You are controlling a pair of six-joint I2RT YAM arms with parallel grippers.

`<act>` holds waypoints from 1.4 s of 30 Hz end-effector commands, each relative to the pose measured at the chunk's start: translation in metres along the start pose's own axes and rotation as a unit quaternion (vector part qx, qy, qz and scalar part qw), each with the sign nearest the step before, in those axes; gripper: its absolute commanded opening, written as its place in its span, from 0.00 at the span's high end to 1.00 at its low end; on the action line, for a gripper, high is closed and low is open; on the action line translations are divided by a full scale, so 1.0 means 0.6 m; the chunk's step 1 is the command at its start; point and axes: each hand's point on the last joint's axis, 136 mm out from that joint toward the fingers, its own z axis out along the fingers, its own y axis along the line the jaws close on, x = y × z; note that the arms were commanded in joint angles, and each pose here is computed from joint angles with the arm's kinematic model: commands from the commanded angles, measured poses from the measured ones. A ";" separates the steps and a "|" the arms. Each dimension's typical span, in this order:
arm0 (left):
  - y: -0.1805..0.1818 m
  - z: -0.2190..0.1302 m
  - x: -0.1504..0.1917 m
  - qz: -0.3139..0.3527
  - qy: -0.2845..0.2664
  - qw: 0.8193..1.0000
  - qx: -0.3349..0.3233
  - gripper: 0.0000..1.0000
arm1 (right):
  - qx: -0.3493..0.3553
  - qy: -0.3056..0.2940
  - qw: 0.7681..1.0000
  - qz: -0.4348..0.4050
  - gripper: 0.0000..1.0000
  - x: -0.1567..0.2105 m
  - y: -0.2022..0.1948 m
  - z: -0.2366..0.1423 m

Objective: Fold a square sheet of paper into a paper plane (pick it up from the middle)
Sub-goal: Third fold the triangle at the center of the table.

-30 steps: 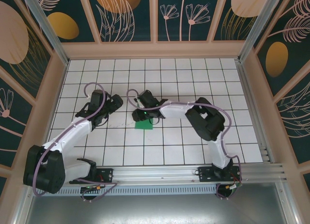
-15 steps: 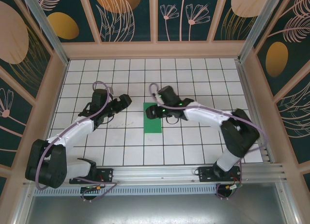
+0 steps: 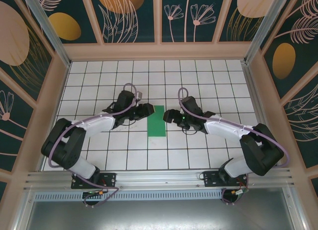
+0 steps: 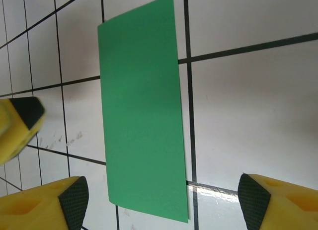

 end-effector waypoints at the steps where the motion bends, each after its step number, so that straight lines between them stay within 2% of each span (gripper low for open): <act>1: 0.005 0.024 -0.006 -0.007 0.000 1.000 -0.008 0.56 | -0.030 -0.015 0.999 0.042 0.18 -0.007 0.013 -0.006; 11: 0.085 0.067 0.015 -0.046 0.012 0.996 -0.076 0.74 | -0.028 0.018 0.998 0.061 0.19 0.029 0.012 0.016; 24: 0.166 0.062 0.062 -0.069 0.026 0.987 -0.143 0.78 | -0.006 0.072 0.995 0.069 0.32 0.080 0.013 0.059; 42: 0.180 0.061 0.075 -0.074 0.031 0.985 -0.150 0.79 | -0.025 0.090 0.993 0.071 0.47 0.091 0.023 0.068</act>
